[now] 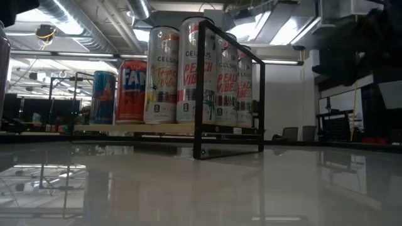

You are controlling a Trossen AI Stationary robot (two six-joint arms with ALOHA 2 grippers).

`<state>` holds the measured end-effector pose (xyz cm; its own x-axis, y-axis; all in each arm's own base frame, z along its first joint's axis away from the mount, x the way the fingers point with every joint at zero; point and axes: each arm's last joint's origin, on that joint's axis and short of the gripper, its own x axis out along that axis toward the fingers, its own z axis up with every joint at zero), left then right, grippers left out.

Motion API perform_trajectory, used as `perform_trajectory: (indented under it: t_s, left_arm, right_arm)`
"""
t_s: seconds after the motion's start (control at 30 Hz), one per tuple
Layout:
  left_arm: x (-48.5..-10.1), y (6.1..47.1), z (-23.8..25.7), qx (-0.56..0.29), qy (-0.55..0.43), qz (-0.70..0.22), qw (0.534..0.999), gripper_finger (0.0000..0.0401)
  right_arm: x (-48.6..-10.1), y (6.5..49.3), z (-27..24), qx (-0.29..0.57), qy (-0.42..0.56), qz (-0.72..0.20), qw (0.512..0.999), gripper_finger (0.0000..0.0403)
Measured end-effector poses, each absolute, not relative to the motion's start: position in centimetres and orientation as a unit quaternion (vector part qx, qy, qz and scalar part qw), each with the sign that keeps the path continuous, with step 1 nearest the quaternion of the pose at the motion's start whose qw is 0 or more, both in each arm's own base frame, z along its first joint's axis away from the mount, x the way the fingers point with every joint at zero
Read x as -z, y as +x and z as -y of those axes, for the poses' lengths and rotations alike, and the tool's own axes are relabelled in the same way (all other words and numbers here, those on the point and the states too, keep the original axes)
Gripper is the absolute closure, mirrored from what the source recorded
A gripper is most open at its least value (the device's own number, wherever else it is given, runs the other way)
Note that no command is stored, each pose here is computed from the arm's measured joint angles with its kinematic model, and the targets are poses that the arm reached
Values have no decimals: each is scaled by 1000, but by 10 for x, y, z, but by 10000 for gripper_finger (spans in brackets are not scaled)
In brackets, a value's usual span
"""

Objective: Place canned beverage on shelf
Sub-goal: Put the red-silver soda can on the shelf

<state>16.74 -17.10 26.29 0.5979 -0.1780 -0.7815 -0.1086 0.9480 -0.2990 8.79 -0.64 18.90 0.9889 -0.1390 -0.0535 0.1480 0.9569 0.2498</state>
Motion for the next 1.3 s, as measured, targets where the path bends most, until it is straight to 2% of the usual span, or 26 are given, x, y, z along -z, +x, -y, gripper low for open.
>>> perform_trajectory:
  t_s: [0.13,0.9,1.3]
  left_arm:
    - [-263,171,167,11,-162,-446,880,5]
    - [-262,170,169,44,-99,-445,889,5]
    - [-227,186,187,21,-59,-490,869,5]
  right_arm:
    - [-173,94,6,68,131,-7,989,22]
    - [-170,96,5,44,128,1,991,22]
    - [-170,96,5,44,128,1,991,22]
